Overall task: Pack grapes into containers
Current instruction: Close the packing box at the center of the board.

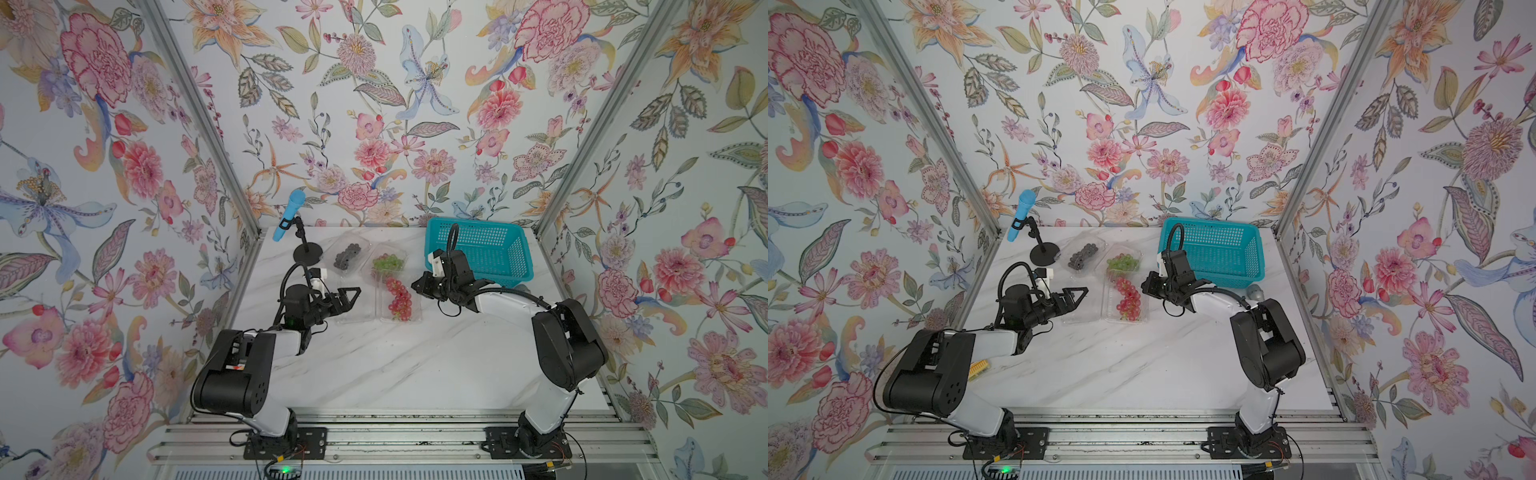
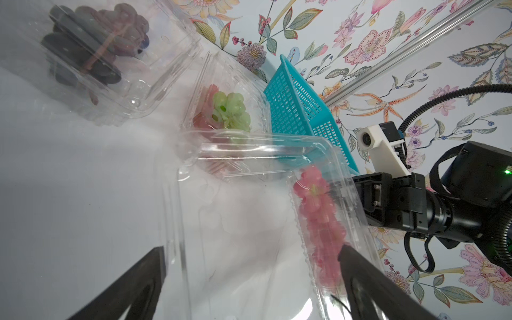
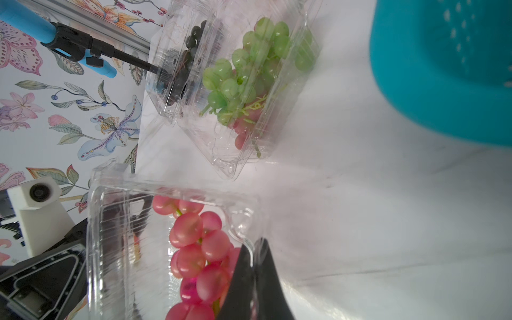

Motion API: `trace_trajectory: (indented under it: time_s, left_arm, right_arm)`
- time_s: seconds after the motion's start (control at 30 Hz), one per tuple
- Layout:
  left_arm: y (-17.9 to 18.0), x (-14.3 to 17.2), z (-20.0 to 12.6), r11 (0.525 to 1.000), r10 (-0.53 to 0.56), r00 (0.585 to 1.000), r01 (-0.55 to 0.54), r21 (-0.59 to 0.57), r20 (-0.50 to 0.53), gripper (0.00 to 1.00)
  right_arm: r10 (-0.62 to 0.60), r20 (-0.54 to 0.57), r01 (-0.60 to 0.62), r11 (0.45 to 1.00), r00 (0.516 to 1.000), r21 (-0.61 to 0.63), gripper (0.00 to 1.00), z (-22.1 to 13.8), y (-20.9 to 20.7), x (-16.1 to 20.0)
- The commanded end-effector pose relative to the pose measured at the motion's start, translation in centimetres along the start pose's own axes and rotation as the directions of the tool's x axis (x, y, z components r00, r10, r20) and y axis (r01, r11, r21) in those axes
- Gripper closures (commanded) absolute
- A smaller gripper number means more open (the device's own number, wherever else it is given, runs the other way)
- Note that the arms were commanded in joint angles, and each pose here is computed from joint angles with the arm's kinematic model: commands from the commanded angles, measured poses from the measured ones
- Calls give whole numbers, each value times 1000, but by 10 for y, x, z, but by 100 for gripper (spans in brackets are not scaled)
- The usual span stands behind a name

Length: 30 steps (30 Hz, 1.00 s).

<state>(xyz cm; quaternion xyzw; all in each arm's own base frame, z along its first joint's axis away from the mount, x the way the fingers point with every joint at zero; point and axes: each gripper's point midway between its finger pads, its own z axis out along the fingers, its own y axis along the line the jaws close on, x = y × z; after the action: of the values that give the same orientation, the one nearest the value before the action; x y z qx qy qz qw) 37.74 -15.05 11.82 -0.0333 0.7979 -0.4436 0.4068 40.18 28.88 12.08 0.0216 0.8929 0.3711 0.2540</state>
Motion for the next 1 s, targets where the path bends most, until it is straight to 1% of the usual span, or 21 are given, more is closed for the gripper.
trace_trajectory:
  time_s: [0.0, 0.1, 0.13, 0.3, 0.5, 0.7, 0.97]
  left_arm:
    - [-22, -6, 5, 997, 22, 1000, -23, 77, 1, 0]
    - [-27, -6, 6, 997, 29, 1000, -29, 78, -6, 0]
    - [-36, -13, 2, 995, 48, 999, -50, 90, 14, 0]
    - [-45, -19, -3, 994, 68, 997, -70, 88, 22, 0]
    - [-45, -18, -8, 995, 79, 997, -80, 64, 14, 0]
    - [-53, -13, -5, 993, 87, 996, -87, 78, 4, 0]
    - [-72, -12, 9, 988, 119, 993, -118, 98, -12, 0]
  right_arm:
    - [-23, 26, 23, 1000, 999, -18, 100, 4, 10, -10]
    - [-31, 20, 30, 999, 999, 11, 100, 9, 7, -8]
    - [-33, 18, 33, 999, 999, 20, 100, 10, 5, -7]
    - [-60, 4, 59, 993, 998, 99, 100, 16, -4, 0]
    - [-76, -4, 75, 981, 997, 181, 100, 20, -21, 5]
    - [-68, -22, 71, 975, 997, 210, 100, 28, -30, 13]
    - [-49, -14, 51, 977, 999, 208, 99, 45, -16, 18]
